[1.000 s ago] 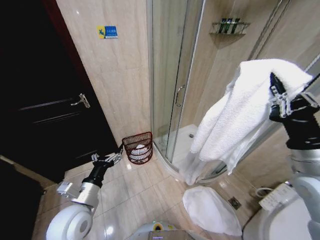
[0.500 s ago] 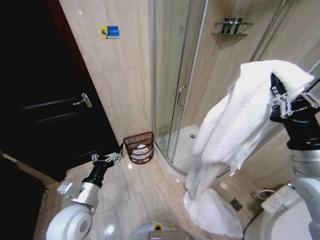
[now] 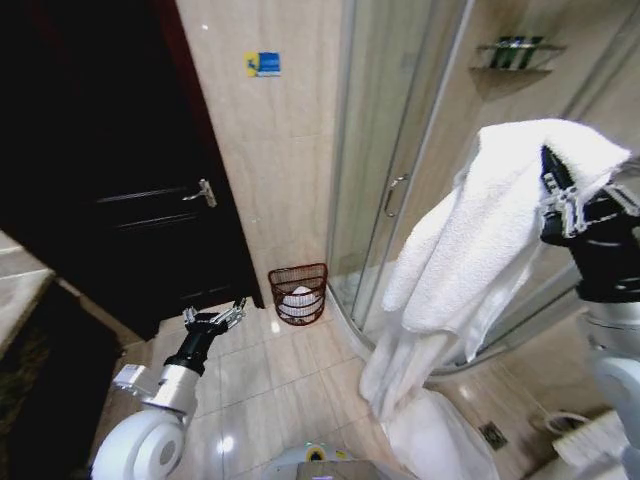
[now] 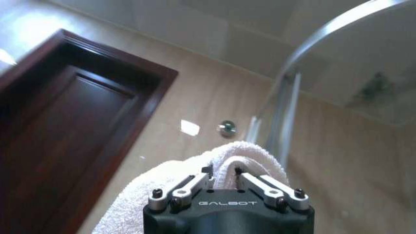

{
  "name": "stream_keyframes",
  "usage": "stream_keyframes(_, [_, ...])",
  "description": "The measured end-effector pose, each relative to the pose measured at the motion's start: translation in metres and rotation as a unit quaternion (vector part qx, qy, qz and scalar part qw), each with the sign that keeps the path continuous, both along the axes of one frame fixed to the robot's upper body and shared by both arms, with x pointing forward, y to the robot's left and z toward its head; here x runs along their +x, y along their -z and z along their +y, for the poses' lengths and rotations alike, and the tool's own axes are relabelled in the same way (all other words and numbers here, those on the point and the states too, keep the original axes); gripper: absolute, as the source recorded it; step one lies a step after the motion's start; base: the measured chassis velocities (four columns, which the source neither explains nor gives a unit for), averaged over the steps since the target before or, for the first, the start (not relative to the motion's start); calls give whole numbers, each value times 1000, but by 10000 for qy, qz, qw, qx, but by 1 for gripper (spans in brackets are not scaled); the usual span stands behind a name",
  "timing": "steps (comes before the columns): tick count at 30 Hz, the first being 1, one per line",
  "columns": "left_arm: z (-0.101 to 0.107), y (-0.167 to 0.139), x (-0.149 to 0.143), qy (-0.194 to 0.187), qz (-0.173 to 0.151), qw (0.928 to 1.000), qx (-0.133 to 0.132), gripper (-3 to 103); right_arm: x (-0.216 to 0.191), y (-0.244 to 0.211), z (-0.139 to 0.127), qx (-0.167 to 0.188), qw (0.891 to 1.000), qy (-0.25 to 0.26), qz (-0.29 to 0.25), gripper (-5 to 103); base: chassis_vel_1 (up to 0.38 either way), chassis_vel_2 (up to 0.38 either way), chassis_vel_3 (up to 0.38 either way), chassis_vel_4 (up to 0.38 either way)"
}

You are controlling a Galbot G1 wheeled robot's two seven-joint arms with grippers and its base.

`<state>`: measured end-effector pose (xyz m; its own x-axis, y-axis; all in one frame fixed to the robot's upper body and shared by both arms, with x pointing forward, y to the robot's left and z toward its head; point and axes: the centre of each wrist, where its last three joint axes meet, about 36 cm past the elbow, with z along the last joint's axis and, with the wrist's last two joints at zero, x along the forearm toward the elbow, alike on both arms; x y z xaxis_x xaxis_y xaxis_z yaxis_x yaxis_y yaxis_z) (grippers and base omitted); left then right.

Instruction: Discard the used towel into the hamper.

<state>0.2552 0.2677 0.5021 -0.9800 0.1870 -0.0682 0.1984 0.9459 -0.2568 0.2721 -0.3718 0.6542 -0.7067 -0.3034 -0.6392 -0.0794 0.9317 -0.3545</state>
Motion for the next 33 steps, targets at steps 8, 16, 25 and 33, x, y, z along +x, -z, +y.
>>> stream_keyframes(8, [0, 0, 0, 0, 0, 10000, 0, 100, 2, -4, 1, -93, 9999, -97, -5, 8, 119, 122, 133, 121])
stream_keyframes(16, [0, 0, 0, 0, 0, 10000, 0, 100, 5, -4, -2, -102, 9999, -107, 9, 8, 121, 121, 129, 125])
stream_keyframes(25, [0, 0, 0, 0, -1, 10000, 0, 100, 8, -2, -4, -28, 9999, -97, 22, 8, 47, 43, 48, 48])
stream_keyframes(33, [0, 0, 0, 0, -1, 10000, 0, 100, 5, 0, -2, 46, 10000, -58, 52, 8, 0, 0, 0, 0])
